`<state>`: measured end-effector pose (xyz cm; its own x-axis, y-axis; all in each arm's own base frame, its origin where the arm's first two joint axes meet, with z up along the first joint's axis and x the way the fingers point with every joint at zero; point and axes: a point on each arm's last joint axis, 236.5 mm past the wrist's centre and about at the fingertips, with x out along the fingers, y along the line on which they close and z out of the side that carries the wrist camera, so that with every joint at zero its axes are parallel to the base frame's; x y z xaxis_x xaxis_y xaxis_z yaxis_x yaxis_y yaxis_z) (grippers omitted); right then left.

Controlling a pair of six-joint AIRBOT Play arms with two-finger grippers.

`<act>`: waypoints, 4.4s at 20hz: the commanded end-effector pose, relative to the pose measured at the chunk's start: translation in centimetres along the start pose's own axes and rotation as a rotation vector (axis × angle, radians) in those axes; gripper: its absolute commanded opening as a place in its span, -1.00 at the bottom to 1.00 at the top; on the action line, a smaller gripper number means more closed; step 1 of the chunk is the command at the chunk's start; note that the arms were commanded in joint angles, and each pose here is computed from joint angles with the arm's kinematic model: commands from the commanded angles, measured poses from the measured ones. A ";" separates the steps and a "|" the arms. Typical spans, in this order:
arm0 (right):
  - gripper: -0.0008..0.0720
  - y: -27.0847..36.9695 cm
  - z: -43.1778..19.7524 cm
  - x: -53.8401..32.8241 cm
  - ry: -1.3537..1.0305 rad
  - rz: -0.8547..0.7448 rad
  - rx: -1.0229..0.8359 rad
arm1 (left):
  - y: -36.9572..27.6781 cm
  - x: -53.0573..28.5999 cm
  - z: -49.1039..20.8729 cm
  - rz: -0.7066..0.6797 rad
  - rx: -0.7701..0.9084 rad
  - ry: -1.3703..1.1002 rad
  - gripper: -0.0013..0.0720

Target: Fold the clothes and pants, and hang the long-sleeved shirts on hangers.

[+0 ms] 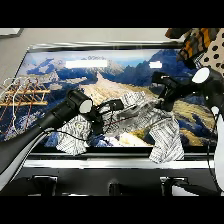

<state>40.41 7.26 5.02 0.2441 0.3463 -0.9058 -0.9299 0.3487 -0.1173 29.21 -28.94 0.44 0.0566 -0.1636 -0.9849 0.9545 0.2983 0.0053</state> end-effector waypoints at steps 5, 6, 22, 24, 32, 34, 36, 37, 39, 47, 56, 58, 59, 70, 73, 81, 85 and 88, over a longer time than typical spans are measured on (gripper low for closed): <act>-0.89 3.3 -0.3 0.6 0.004 0.161 -0.045 | 0.0 0.0 0.0 0.000 0.005 0.000 -0.89; -0.89 3.5 -0.3 0.4 0.006 0.166 -0.047 | 0.1 0.0 0.0 0.001 0.000 0.000 -0.75; -0.90 3.4 1.5 -7.6 -0.019 -0.069 0.069 | 8.3 -6.6 -3.8 -0.070 -0.876 -0.312 0.72; -0.90 3.5 1.5 -7.9 -0.021 -0.077 0.122 | 6.3 -5.4 -1.8 -0.220 -0.949 -0.413 0.72; -0.90 3.7 1.5 -8.0 -0.022 -0.074 0.156 | -0.9 2.6 5.2 -0.343 -0.979 -0.467 0.72; -0.90 3.7 1.5 -8.0 -0.023 -0.073 0.157 | -1.3 3.9 6.5 -0.342 -0.986 -0.482 0.72; -0.90 3.7 1.5 -8.0 -0.023 -0.074 0.156 | -1.3 4.9 7.1 -0.335 -0.998 -0.493 0.72; -0.90 3.7 1.5 -8.0 -0.023 -0.073 0.157 | -1.2 5.2 7.3 -0.329 -0.997 -0.496 0.71; -0.90 3.7 1.6 -8.0 -0.025 -0.073 0.173 | -1.2 5.6 7.3 -0.306 -0.976 -0.494 0.67; -0.90 3.6 1.6 -8.0 -0.028 -0.077 0.207 | -1.7 5.4 8.1 0.098 -0.695 -0.432 0.67; -0.90 3.6 1.6 -8.0 -0.030 -0.076 0.252 | -1.0 9.7 7.9 0.180 -0.726 -0.396 0.66; -0.90 3.5 1.7 -8.0 -0.032 -0.078 0.259 | -1.0 9.7 8.3 0.176 -0.722 -0.409 0.66; -0.90 3.5 1.7 -8.0 -0.033 -0.079 0.259 | -0.9 9.4 8.9 0.170 -0.716 -0.436 0.66; -0.90 3.5 1.7 -8.0 -0.036 -0.078 0.314 | 4.9 6.1 10.1 0.194 -0.822 -0.558 -0.91; -0.90 3.5 1.7 -8.1 -0.038 -0.078 0.356 | 7.6 3.3 9.6 0.204 -0.899 -0.591 -0.91; -0.90 5.1 2.2 -11.0 -0.061 -0.114 0.399 | 10.8 -0.7 9.2 0.059 -0.946 -0.627 -0.91; -0.90 6.7 2.2 -12.3 -0.059 -0.108 0.406 | 14.2 -2.7 7.7 0.092 -0.972 -0.648 -0.91; -0.90 7.5 2.5 -13.3 -0.072 -0.114 0.393 | 15.5 -3.6 7.1 0.073 -0.994 -0.667 -0.91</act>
<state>31.94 7.24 16.49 0.3732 0.3341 -0.8655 -0.7217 0.6908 -0.0445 44.92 -31.47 4.34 0.5237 -0.4656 -0.7134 0.3210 0.8835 -0.3410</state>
